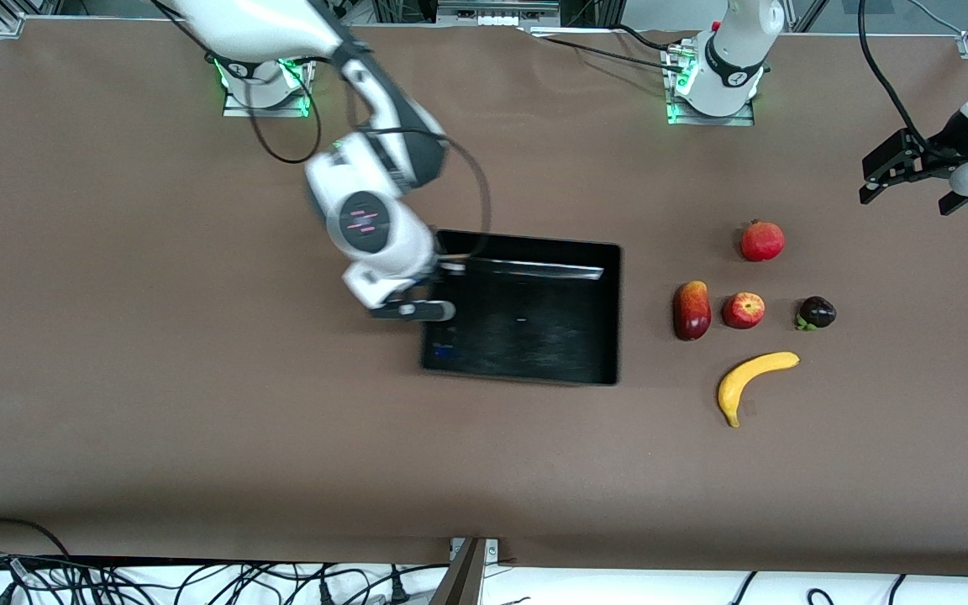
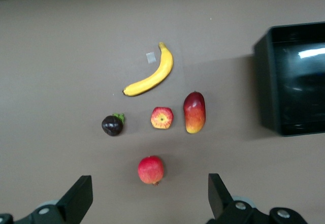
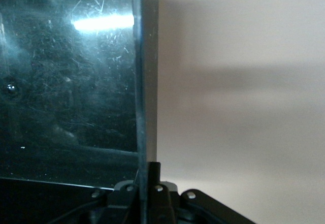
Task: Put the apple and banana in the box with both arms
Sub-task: 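Push the black box with the right gripper toward the fruit, then withdraw the right gripper while the left gripper reaches the small apple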
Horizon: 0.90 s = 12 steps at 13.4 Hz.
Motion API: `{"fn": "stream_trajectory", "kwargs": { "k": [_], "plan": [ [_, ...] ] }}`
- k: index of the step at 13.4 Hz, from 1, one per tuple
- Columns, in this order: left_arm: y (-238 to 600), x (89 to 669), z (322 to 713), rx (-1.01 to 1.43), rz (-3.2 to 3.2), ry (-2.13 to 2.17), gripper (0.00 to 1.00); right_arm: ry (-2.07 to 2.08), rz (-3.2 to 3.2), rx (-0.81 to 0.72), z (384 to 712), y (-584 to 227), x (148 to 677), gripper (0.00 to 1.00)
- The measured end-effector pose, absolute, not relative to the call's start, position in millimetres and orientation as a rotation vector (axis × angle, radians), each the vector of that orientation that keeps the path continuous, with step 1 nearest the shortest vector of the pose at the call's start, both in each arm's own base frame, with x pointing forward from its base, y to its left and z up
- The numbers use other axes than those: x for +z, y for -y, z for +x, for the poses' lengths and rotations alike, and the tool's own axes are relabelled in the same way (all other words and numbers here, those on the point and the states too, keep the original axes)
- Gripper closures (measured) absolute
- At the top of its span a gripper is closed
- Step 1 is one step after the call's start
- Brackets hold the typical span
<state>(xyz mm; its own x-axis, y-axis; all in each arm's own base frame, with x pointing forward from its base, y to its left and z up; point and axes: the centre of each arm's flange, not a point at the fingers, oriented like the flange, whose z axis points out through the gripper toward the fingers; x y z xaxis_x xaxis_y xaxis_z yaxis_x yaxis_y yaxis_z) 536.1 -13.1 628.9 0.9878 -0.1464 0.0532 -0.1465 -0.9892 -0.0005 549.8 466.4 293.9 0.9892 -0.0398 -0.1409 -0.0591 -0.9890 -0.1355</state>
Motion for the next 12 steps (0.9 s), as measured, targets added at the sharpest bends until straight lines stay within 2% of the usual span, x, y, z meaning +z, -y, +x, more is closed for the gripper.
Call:
{"fn": "stream_trajectory", "kwargs": {
  "k": [4, 5, 9, 12],
  "plan": [
    [7.8, 627.9, 535.0, 0.066, 3.129, 0.216, 0.0, -0.033, -2.98, 0.163, 516.5, -518.4, 240.9, 0.96],
    [5.9, 627.9, 535.0, 0.065, 3.129, 0.21, 0.0, -0.026, -2.981, 0.162, 513.9, -521.3, 235.8, 0.92],
    [5.6, 627.0, 535.0, 0.059, 3.129, 0.209, 0.0, 0.007, -2.961, 0.128, 511.5, -534.4, 248.6, 0.52],
    [7.7, 605.6, 545.8, -0.002, 3.126, 0.224, 0.0, -0.004, -2.942, 0.063, 529.8, -524.9, 286.5, 0.22]
  ]
}}
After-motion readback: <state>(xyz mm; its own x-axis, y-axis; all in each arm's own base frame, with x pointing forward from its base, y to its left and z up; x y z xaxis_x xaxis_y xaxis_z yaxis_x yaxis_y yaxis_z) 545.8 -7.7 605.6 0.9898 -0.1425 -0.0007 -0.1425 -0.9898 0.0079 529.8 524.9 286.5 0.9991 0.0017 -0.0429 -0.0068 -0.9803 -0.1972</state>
